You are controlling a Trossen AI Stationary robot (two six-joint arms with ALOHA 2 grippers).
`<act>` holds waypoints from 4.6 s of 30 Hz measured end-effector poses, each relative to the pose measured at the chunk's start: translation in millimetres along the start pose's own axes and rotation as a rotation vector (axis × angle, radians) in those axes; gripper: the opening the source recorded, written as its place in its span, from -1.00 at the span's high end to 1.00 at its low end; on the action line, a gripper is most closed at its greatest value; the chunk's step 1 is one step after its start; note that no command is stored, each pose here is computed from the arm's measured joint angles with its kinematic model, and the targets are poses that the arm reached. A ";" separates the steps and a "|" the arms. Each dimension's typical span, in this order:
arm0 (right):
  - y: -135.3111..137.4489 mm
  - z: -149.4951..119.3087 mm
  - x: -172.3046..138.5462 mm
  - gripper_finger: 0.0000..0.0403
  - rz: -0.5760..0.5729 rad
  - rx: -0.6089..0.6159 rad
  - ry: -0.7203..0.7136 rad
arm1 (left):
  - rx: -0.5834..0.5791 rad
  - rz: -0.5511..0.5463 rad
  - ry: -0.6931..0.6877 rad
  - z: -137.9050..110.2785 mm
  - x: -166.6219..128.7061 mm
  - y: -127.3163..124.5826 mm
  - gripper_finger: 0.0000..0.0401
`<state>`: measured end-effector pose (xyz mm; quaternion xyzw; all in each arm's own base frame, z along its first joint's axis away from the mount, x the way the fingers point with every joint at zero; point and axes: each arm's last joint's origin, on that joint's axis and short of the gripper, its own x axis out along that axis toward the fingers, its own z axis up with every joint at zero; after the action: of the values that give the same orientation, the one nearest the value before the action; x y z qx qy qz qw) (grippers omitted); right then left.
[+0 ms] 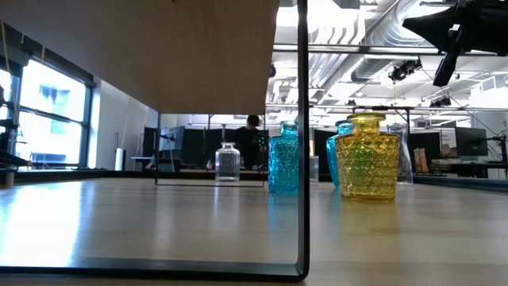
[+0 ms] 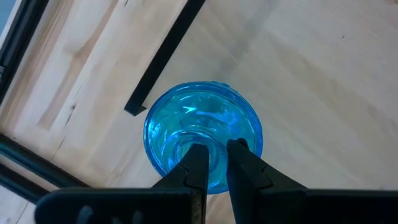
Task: Sort vases onto shelf
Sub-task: Put the left blue vase on the shelf
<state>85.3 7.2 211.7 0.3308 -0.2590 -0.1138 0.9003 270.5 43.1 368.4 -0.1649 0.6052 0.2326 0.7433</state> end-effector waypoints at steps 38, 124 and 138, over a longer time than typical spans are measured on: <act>-0.3 -0.6 0.0 1.00 -0.003 -0.027 0.005 | 0.011 -0.076 -0.083 7.0 -16.8 -0.6 0.27; 1.0 -1.2 0.0 1.00 0.043 -0.008 0.028 | 0.340 -0.028 -0.001 30.3 16.0 -1.2 1.00; 1.0 -1.4 0.0 1.00 0.043 -0.009 0.029 | 0.350 -0.056 -0.019 39.5 25.8 -7.7 1.00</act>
<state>86.0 8.7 211.5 0.3227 -0.2522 -0.0908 0.9077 311.4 61.2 351.4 -0.0475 0.6244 0.1047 0.7726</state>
